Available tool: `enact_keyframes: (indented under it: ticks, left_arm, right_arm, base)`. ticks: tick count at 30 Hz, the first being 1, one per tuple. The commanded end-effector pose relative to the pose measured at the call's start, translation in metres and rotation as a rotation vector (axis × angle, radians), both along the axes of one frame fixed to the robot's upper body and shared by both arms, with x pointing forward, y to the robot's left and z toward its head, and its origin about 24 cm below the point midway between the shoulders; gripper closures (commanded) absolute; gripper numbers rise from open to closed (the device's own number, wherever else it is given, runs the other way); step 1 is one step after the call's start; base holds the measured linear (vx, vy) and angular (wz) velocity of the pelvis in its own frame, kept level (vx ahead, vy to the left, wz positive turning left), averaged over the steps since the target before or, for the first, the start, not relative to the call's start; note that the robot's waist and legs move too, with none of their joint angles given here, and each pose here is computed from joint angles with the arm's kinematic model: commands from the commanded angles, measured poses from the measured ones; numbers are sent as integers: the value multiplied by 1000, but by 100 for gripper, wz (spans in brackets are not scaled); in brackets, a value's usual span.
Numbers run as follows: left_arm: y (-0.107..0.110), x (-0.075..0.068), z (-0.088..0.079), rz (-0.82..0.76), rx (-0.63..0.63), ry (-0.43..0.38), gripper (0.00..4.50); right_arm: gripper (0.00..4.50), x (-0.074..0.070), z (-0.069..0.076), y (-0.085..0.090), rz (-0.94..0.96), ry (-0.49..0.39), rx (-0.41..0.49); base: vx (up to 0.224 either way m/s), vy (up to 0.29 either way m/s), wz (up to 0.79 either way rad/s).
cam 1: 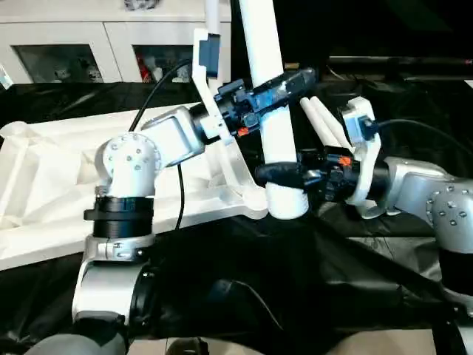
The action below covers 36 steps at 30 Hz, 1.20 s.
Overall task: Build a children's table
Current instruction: Pick table leg
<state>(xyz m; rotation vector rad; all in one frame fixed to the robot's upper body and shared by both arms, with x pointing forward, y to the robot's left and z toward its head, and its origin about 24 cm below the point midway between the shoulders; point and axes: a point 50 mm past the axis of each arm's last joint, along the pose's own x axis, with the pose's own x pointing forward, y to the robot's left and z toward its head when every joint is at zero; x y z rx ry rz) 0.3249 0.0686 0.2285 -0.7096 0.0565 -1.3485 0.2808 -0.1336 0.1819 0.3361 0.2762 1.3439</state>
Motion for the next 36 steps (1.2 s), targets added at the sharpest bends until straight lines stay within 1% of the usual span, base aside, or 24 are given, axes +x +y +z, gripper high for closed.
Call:
enact_keyframes:
  ticks: [1,2,4,5,6,7,8,9,10,11,12,13,14,18,25,28,31,36]
  left_arm:
    - [4,6,1,49,7,25,220]
    - [4,8,0,59,13,32,225]
    - [4,15,-5,132,65,63,226]
    - [4,15,-6,136,71,63,253]
    - [3,18,-10,191,152,64,255]
    - [3,19,-11,208,182,55,252]
    - [3,19,-11,209,183,55,258]
    - [2,19,-11,221,211,37,262]
    - [2,18,-11,221,222,24,264]
    - [2,18,-11,220,229,15,264]
    - [2,18,-11,220,229,15,264]
    - [1,16,-9,199,227,-5,264]
    - [0,16,-8,194,227,-10,264]
    - [-1,14,-7,177,246,-40,264]
    - [-9,3,-6,79,258,-76,264]
    - [-10,2,-6,70,257,-78,264]
    - [-12,0,-4,43,238,-69,264]
    - [-13,-2,-2,20,220,-61,264]
  right_arm:
    - [259,-6,9,2,59,-34,37]
    - [259,-6,9,2,60,-35,36]
    - [259,-6,9,2,64,-40,31]
    - [259,-6,9,2,61,-42,28]
    - [259,-3,7,5,14,-77,-8]
    - [224,1,5,6,-20,-85,-24]
    - [203,1,5,6,-22,-85,-25]
    - [189,5,4,8,-63,-57,-25]
    - [186,6,4,8,-71,-53,-24]
    - [171,6,4,9,-74,-54,-22]
    - [171,6,4,9,-74,-54,-22]
    - [162,7,3,9,-77,-55,-51]
    - [158,7,3,9,-77,-54,-57]
    - [156,8,4,6,-49,-21,-64]
    - [156,12,4,5,-29,26,-97]
    - [156,13,3,4,-30,29,-112]
    - [156,14,-1,4,-22,37,-152]
    - [156,14,-2,5,-1,39,-171]
  base:
    - [0,0,0]
    - [0,0,0]
    - [0,0,0]
    - [0,0,0]
    - [0,0,0]
    - [0,0,0]
    - [0,0,0]
    - [0,0,0]
    - [0,0,0]
    - [0,0,0]
    - [0,0,0]
    - [0,0,0]
    - [0,0,0]
    - [0,0,0]
    - [0,0,0]
    - [0,0,0]
    - [0,0,0]
    - [0,0,0]
